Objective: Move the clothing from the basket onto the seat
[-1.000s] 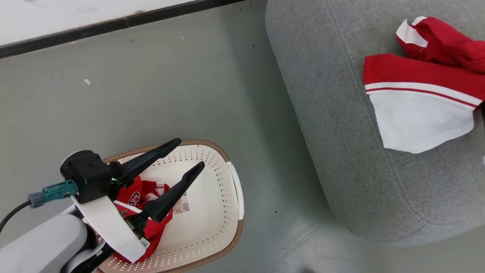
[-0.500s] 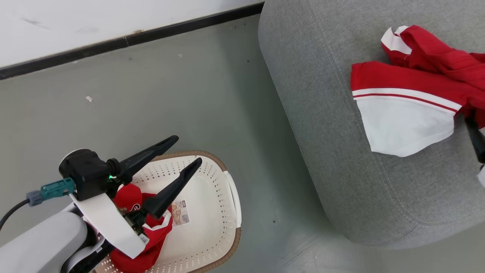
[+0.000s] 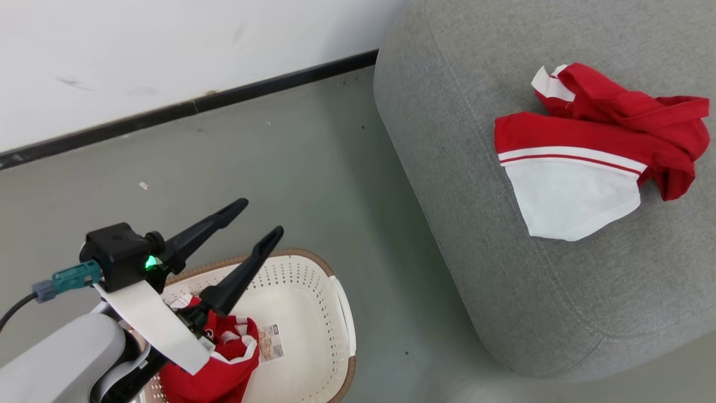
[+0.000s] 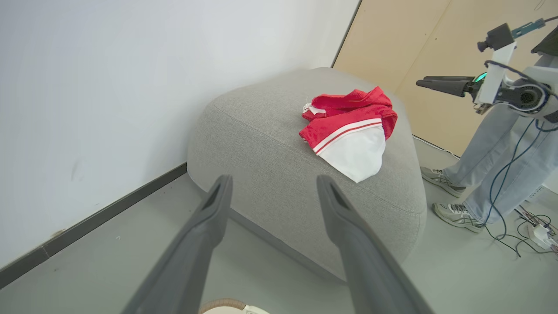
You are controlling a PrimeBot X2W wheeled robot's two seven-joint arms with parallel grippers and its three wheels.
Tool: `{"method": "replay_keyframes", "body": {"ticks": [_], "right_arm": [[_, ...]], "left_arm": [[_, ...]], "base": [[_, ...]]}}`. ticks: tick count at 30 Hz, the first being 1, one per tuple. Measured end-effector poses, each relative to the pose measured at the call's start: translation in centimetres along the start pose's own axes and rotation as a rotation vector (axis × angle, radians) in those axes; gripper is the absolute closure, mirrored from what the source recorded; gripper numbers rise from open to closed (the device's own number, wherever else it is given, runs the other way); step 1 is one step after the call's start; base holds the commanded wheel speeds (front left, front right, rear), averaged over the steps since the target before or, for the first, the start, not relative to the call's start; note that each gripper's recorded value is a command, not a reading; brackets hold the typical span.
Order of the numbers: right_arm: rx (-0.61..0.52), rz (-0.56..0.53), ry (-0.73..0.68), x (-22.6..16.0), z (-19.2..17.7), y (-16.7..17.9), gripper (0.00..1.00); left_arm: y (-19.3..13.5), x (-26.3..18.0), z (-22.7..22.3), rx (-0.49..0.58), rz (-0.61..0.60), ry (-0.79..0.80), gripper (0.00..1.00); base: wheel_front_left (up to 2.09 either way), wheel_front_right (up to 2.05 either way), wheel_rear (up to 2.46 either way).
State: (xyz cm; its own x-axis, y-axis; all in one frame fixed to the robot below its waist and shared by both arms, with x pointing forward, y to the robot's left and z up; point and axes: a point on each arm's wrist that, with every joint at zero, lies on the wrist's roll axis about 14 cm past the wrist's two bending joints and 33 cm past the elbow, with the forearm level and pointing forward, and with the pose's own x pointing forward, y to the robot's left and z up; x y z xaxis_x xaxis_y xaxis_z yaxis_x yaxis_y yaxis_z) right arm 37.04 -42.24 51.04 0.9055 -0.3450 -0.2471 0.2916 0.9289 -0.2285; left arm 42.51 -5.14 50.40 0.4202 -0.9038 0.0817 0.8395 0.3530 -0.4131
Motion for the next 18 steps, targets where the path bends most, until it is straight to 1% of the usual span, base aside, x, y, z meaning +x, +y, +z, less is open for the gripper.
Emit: {"method": "replay_keyframes", "body": {"ticks": [3,5,8,18], "right_arm": [[0.007,-0.002,-0.074,-0.6,1.8,-0.4,0.00],[0.038,-0.008,-0.124,-1.1,2.8,-0.6,0.00],[0.046,0.002,-0.157,-1.4,3.6,-0.3,0.00],[0.087,0.105,-0.285,-2.4,6.6,3.2,0.00]], "left_arm": [[0.1,0.0,1.1,0.006,0.030,-0.030,0.00],[0.2,-0.1,1.7,0.007,0.051,-0.048,0.00],[0.4,-0.5,2.0,0.004,0.079,-0.057,0.00],[1.6,-3.0,4.1,0.029,0.230,-0.107,0.00]], "base": [[0.00,0.00,0.00],[0.00,0.00,0.00],[0.00,0.00,0.00],[0.00,0.00,0.00]]}}
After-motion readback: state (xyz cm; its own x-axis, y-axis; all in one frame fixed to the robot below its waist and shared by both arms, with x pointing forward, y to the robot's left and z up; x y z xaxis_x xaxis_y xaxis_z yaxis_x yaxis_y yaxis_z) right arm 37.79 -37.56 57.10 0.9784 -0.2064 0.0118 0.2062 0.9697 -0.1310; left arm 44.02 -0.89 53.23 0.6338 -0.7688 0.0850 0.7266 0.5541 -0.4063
